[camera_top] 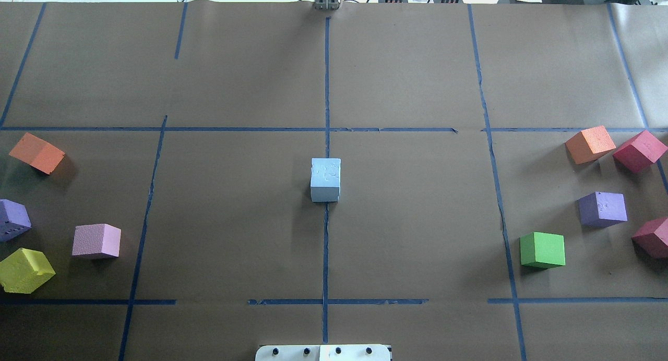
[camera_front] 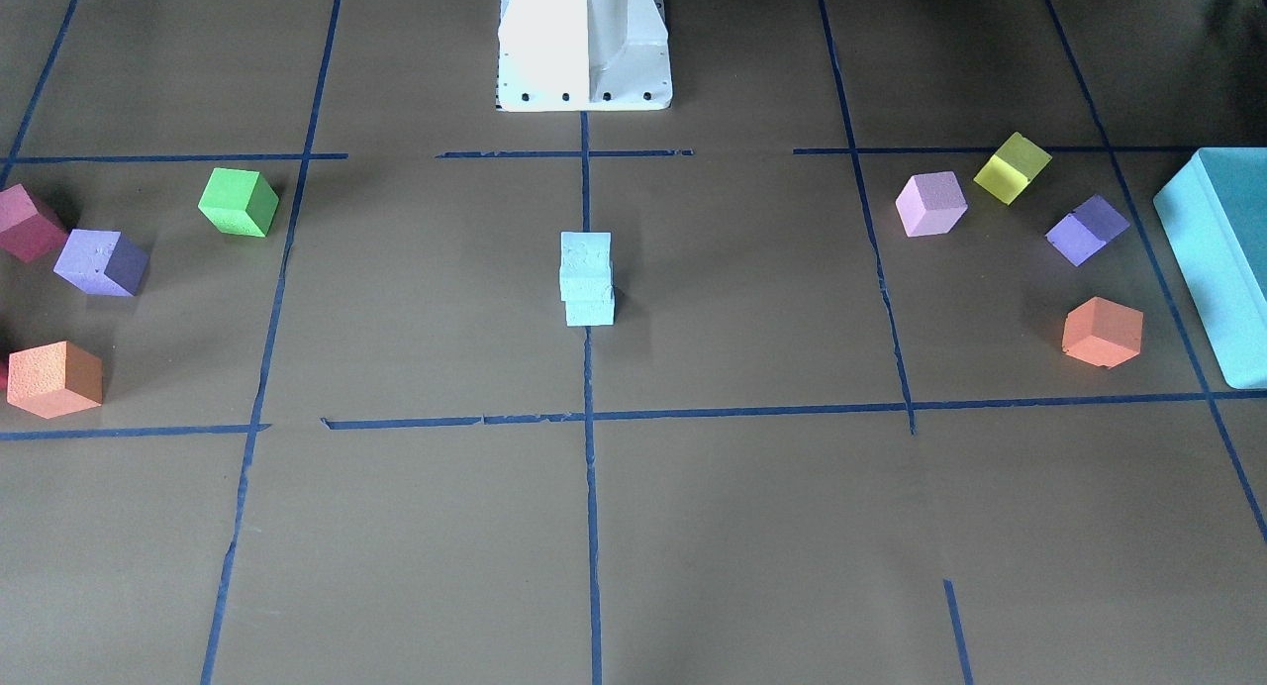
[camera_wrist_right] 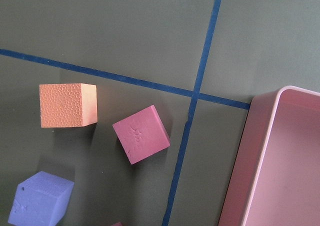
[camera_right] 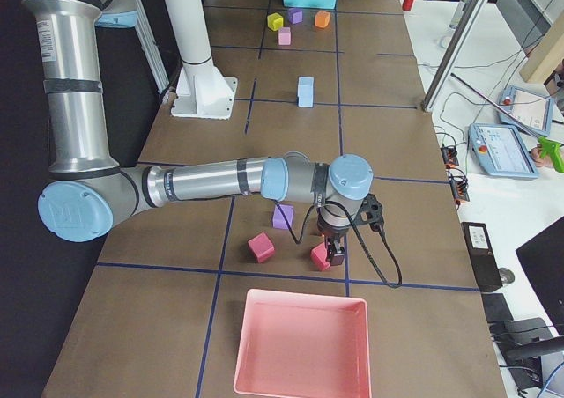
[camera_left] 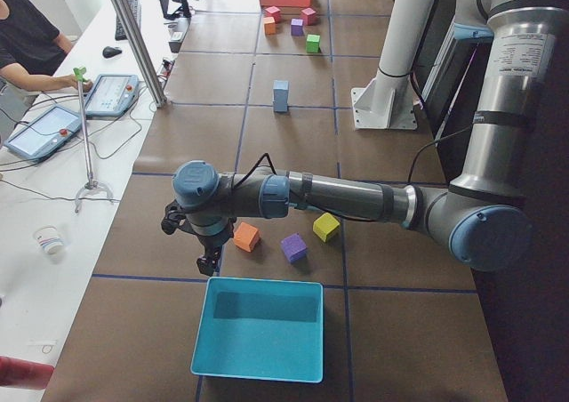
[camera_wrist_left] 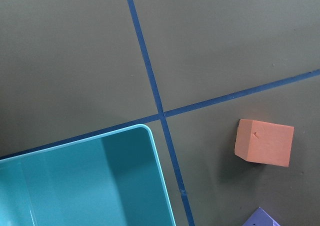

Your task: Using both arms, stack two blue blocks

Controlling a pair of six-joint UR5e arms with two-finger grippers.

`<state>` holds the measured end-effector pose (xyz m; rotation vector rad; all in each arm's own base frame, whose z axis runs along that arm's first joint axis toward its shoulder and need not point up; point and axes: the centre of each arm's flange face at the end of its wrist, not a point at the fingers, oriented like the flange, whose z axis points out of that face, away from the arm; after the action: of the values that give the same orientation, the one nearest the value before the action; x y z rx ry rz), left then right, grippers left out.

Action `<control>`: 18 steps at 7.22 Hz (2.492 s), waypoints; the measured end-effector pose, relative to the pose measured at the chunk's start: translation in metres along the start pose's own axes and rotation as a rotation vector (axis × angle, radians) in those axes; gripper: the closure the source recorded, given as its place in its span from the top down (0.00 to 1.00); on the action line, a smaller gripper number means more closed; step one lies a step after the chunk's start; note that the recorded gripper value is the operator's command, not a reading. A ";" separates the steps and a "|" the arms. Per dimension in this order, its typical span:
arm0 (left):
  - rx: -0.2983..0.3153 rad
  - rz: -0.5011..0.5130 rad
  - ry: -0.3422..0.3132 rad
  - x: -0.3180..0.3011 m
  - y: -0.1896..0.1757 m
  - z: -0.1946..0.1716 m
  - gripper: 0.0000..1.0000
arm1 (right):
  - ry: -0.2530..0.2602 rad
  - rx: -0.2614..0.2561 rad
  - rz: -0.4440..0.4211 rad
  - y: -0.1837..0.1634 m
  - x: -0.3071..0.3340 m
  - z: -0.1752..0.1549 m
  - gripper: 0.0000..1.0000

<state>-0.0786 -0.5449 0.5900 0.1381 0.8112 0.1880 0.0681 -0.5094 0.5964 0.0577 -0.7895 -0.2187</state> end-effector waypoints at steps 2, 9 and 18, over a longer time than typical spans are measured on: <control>-0.001 -0.025 -0.004 0.002 0.003 0.002 1.00 | -0.002 -0.007 -0.005 -0.002 -0.002 0.004 1.00; -0.016 -0.032 0.000 -0.001 0.030 0.012 1.00 | -0.008 -0.019 -0.018 -0.010 -0.009 0.011 1.00; 0.016 -0.009 0.050 -0.006 0.055 0.026 1.00 | -0.030 0.027 -0.071 -0.023 -0.001 0.029 1.00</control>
<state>-0.0697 -0.4935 0.6225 0.1449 0.8630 0.1773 0.0422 -0.5312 0.6130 0.1080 -0.8207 -0.2765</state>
